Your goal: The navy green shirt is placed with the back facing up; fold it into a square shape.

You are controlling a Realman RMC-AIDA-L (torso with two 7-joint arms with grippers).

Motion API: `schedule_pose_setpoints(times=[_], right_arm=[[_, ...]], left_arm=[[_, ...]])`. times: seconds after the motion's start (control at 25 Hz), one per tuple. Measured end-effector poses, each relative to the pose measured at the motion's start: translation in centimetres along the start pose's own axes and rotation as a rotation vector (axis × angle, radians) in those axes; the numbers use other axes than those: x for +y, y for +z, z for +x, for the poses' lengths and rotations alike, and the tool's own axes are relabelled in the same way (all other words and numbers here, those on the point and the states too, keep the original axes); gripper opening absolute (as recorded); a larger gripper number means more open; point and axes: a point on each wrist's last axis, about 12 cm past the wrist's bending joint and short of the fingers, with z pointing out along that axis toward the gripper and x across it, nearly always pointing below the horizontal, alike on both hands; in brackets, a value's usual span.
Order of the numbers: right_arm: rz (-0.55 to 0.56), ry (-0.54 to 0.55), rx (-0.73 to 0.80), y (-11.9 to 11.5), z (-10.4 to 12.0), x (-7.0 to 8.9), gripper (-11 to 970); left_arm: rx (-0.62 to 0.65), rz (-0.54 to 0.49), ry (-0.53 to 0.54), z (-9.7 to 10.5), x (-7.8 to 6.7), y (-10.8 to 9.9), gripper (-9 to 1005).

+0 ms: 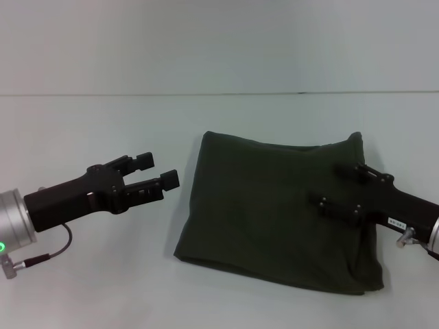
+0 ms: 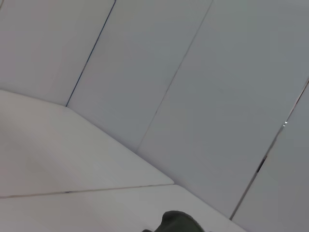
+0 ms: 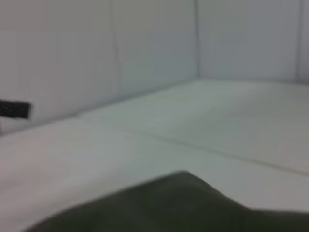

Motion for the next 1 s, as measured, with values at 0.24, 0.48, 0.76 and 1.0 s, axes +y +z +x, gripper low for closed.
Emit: schedule_pose_setpoints(times=[0.24,0.48,0.76,1.0], right_arm=[[0.075,0.05,0.086,-0.4,1.8,-0.4,909],[0.102,0.067,0.117,-0.6,2.5,-0.4,908],[0.054,0.038,-0.008,-1.6,1.6,0.2,906],[0.021,-0.045,-0.158,-4.1,1.5,1.5,905]], left_arm=[[-0.003,0.01,-0.027,0.4,-0.1,0.2,945],[0.0,0.015,-0.06,0.2,-0.1,0.4,946],[0.015,0.027,-0.151,-0.7,0.1,0.9,936],[0.107,0.009,-0.383,-2.7,1.0,2.0,927]])
